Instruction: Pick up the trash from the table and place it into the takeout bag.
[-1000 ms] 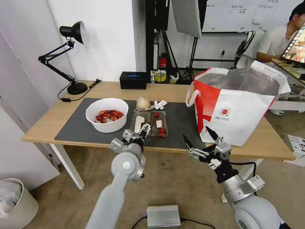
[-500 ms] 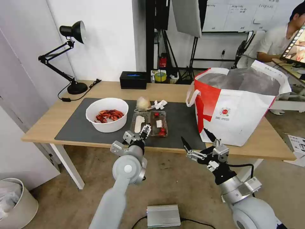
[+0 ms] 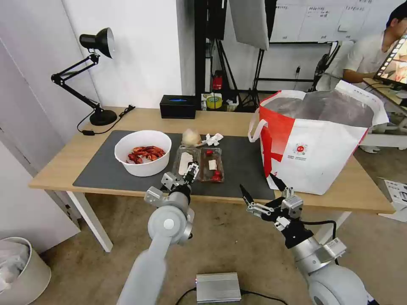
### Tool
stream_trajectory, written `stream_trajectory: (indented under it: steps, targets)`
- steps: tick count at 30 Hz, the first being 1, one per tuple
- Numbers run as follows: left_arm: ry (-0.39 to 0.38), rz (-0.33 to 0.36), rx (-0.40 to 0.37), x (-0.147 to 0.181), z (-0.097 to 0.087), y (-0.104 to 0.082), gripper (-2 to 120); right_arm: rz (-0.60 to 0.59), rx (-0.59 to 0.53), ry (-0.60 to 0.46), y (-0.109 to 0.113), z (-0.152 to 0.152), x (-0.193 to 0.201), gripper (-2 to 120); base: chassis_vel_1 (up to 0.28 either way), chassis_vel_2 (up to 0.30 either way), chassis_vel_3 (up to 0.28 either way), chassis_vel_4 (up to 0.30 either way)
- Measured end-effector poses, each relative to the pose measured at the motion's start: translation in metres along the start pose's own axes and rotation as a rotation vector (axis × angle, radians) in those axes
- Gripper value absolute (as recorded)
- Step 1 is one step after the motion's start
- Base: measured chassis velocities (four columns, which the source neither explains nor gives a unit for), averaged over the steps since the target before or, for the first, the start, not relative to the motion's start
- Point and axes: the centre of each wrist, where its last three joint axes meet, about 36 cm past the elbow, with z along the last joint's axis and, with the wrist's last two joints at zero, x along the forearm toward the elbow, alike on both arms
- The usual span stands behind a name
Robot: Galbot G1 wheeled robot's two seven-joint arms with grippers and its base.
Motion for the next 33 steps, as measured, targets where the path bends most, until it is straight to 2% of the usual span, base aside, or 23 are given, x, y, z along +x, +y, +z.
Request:
stream_trajectory:
  steps: [10,20,28,33]
  targets:
    - [-0.032,0.079,-0.022,0.008,-0.003,-0.004,100,0.000,-0.002,-0.001,0.002,0.000,0.000,100,0.000,0.000,0.000,0.000]
    - [-0.050,0.128,-0.024,0.009,-0.005,-0.006,100,-0.003,-0.001,-0.001,0.002,0.000,0.000,100,0.000,0.000,0.000,0.000]
    - [-0.035,0.171,-0.027,0.007,0.001,-0.015,100,-0.005,0.003,0.000,0.001,0.000,0.000,100,0.000,0.000,0.000,0.000]
    - [-0.006,0.200,-0.015,0.010,0.013,-0.027,100,-0.001,0.007,0.000,0.000,-0.001,0.001,100,0.000,0.000,0.000,0.000]
